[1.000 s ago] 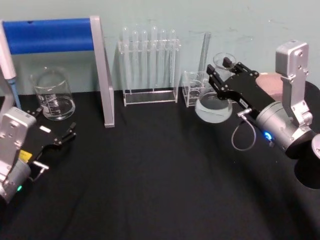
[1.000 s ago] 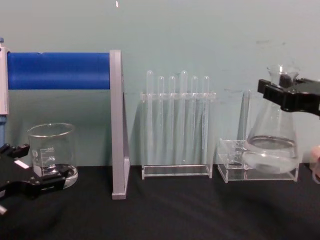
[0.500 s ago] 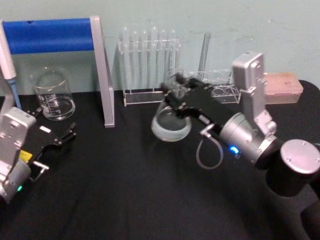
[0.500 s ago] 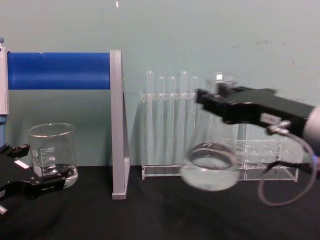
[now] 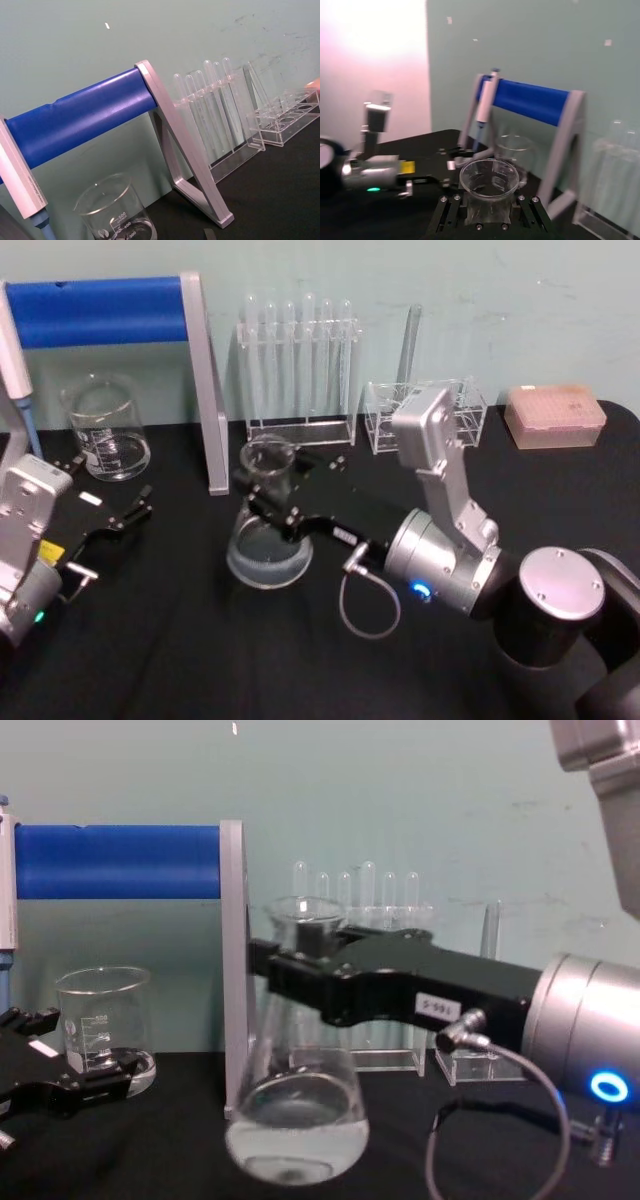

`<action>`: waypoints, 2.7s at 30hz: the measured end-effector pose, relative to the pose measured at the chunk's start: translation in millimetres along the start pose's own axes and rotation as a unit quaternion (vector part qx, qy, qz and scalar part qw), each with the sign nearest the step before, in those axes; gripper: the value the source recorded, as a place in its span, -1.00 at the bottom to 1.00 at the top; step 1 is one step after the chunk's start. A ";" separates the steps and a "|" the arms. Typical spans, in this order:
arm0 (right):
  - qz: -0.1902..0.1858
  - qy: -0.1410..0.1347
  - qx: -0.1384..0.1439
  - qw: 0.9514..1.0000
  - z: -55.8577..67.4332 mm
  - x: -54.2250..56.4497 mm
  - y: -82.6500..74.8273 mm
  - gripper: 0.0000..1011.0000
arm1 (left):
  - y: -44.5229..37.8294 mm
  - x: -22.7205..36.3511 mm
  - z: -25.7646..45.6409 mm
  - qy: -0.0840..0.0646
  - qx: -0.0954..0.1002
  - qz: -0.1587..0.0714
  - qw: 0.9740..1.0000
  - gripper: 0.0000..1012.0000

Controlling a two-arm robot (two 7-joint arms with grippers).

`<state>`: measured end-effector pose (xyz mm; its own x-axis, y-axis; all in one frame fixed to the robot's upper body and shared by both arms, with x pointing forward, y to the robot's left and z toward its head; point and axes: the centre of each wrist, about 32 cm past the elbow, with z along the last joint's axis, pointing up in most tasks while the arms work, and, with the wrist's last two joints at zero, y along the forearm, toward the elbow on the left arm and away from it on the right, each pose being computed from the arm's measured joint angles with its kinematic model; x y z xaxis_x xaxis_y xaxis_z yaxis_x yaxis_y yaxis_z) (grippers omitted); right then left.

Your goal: Grasp the erlenmeyer flask with one hand, shake it three times, then place it back.

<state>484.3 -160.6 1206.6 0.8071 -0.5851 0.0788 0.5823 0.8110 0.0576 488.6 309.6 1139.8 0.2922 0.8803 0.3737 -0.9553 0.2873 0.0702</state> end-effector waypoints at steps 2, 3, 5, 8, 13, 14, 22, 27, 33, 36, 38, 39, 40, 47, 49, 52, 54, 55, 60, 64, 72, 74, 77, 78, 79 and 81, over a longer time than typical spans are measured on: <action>0.010 0.001 0.000 1.000 0.3 -3.1 0.0 -0.11 | 0.0 0.0 0.0 0.000 0.000 0.000 1.000 0.98; 0.018 0.002 0.000 1.000 0.5 -5.7 -0.1 -0.11 | 0.0 0.0 0.0 0.000 0.000 0.000 1.000 0.98; 0.028 0.002 -0.001 1.000 0.7 -9.2 0.1 -0.11 | 0.0 0.0 0.0 0.000 0.000 0.000 1.000 0.98; 0.036 0.004 -0.001 0.999 0.7 -12.1 0.4 -0.11 | 0.0 0.0 0.0 0.000 0.000 0.000 1.000 0.98; 0.043 0.004 -0.003 0.999 0.5 -14.4 1.0 -0.11 | 0.0 0.0 0.0 0.000 0.000 0.000 1.000 0.98; 0.043 0.004 -0.003 0.999 0.6 -14.2 1.0 -0.11 | 0.0 0.0 0.0 0.000 0.000 0.000 1.000 0.98; 0.001 0.002 -0.006 1.000 -0.6 0.5 -3.6 -0.11 | 0.0 0.0 0.0 0.000 0.000 0.000 1.000 0.98; -0.040 -0.003 -0.006 0.999 -0.7 15.9 -11.6 -0.11 | 0.0 0.0 0.0 0.000 0.000 0.000 1.000 0.98; -0.089 -0.010 -0.007 0.996 -0.2 33.9 -22.2 -0.11 | 0.0 0.0 0.0 0.000 0.000 0.000 1.000 0.98; -0.118 -0.014 -0.007 0.993 0.2 43.9 -28.9 -0.11 | 0.0 0.0 0.0 0.000 0.000 0.000 1.000 0.98; -0.140 -0.017 -0.007 0.990 0.7 50.8 -33.8 -0.11 | 0.0 0.0 0.0 0.000 0.000 0.000 1.000 0.98; -0.148 -0.018 -0.007 0.989 1.2 53.4 -35.6 -0.11 | 0.0 0.0 0.0 0.000 0.000 0.000 1.000 0.98; -0.157 -0.019 -0.006 0.987 1.7 56.3 -37.7 -0.11 | 0.0 0.0 0.0 0.000 0.000 0.000 1.000 0.98; -0.209 -0.025 -0.006 0.978 2.7 72.0 -51.7 -0.11 | 0.0 0.0 0.0 0.000 0.000 0.000 1.000 0.98; -0.222 -0.027 -0.006 0.975 2.5 75.4 -55.7 -0.11 | 0.0 0.1 0.0 0.000 0.000 0.000 1.000 0.98; -0.234 -0.028 -0.008 0.972 2.3 78.4 -59.7 -0.11 | 0.0 0.0 0.0 0.000 0.000 0.000 1.000 0.98; -0.241 -0.028 -0.009 0.970 2.0 80.2 -62.3 -0.11 | 0.0 0.0 0.0 0.000 0.000 0.000 1.000 0.98; -0.243 -0.028 -0.010 0.970 2.0 80.6 -62.8 -0.11 | 0.0 0.0 0.0 0.000 0.000 0.000 1.000 0.98; -0.246 -0.027 -0.011 0.969 1.4 80.5 -63.4 -0.11 | 0.0 0.0 0.0 0.000 0.000 0.000 1.000 0.98; -0.234 -0.023 -0.011 0.972 0.5 76.8 -59.6 -0.11 | 0.0 0.0 0.0 0.000 0.000 0.000 1.000 0.98; -0.180 -0.015 -0.011 0.984 -1.2 59.0 -44.7 -0.11 | 0.0 0.0 0.0 0.000 0.000 0.000 1.000 0.98; -0.157 -0.012 -0.010 0.987 -1.1 51.4 -38.8 -0.11 | 0.0 0.0 0.0 0.000 0.000 0.000 1.000 0.98; -0.133 -0.009 -0.010 0.991 -1.1 43.4 -33.1 -0.11 | 0.0 0.0 0.0 0.000 0.000 0.000 1.000 0.98; -0.120 -0.007 -0.009 0.993 -0.9 39.0 -29.9 -0.11 | 0.0 0.0 0.0 0.000 0.000 0.000 1.000 0.98; -0.105 -0.005 -0.008 0.994 -0.6 34.2 -26.5 -0.11 | 0.0 0.0 0.0 0.000 0.000 0.000 1.000 0.98; -0.091 -0.003 -0.008 0.996 -0.6 28.9 -23.2 -0.11 | 0.0 0.0 0.0 0.000 0.000 0.000 1.000 0.98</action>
<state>494.2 -196.4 1206.9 0.6880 -0.7219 0.0744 0.7199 0.6918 0.0561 488.6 309.7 1139.8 0.2923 0.8803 0.3738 -0.9553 0.2873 0.0703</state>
